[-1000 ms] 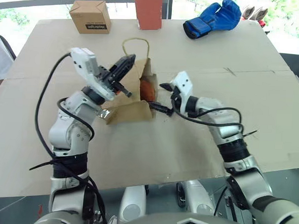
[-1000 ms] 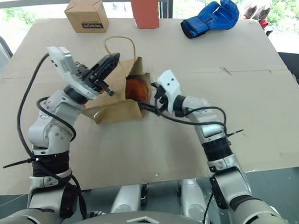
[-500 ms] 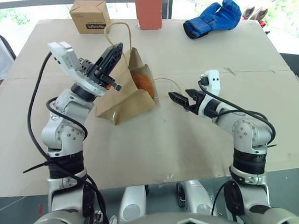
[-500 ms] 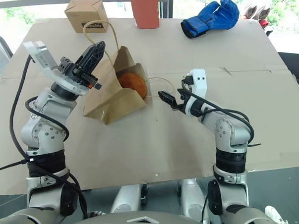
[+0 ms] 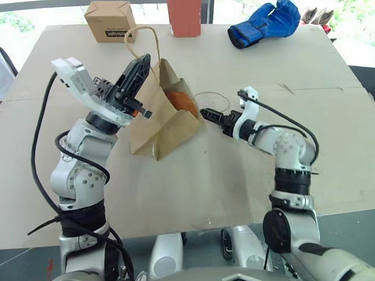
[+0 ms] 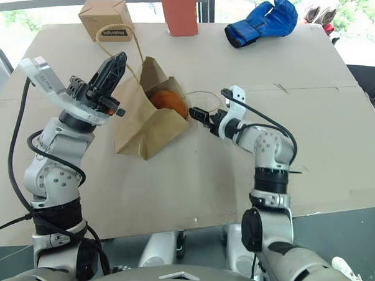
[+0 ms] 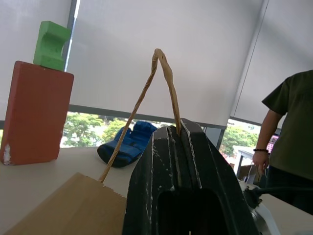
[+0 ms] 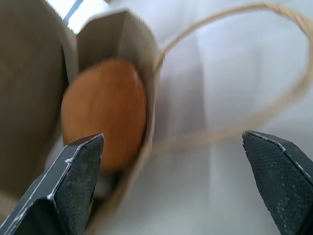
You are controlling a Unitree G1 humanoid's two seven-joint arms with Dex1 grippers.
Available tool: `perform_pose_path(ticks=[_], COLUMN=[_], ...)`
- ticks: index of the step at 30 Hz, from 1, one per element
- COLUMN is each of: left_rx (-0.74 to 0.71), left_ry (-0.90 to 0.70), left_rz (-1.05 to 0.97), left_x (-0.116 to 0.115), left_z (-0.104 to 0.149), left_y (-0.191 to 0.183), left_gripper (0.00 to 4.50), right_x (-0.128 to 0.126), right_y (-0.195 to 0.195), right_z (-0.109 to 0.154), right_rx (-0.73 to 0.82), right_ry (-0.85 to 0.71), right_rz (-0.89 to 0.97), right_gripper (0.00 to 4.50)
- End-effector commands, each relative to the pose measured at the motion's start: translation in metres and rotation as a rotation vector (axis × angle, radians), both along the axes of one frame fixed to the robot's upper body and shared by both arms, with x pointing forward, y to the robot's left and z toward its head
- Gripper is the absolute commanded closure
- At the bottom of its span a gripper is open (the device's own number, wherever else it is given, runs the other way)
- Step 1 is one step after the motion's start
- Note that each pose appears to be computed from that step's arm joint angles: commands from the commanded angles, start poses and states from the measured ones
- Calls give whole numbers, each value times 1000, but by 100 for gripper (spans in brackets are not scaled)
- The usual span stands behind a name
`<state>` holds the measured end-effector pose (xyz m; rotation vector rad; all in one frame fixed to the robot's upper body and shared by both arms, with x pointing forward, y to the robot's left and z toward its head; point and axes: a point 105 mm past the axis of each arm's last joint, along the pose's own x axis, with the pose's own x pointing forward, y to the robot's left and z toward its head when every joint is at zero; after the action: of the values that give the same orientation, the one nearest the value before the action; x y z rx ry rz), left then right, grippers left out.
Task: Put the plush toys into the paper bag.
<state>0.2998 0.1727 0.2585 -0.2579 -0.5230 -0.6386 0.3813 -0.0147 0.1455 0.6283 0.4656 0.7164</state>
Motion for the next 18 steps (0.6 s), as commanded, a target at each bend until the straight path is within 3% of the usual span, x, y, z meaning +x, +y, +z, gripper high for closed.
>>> perform_pose_path(ticks=[1,5,6,9,13,18], left_rx=[-6,-15,-19,-34,-84,-82], left_ry=[-67,-70,-72,-75,-71,-26], left_rz=[-6,-2,-3,-1,15,80], left_x=[-12,-15,-16,-19,-21,-33], left_z=[13,14,14,15,19,16], left_y=[-3,-5,-5,-5,-2,2], left_gripper=[450,450,450,450,450,450], right_x=[7,13,13,9,-2,-25], right_y=[7,11,12,14,17,26], right_z=[18,16,20,45,87,124], right_rx=[68,46,57,122,159,40], right_ry=[-58,-99,-136,-255,-421,-641], right_rz=[33,43,50,89,169,319], right_gripper=[60,238,303,442,447,447])
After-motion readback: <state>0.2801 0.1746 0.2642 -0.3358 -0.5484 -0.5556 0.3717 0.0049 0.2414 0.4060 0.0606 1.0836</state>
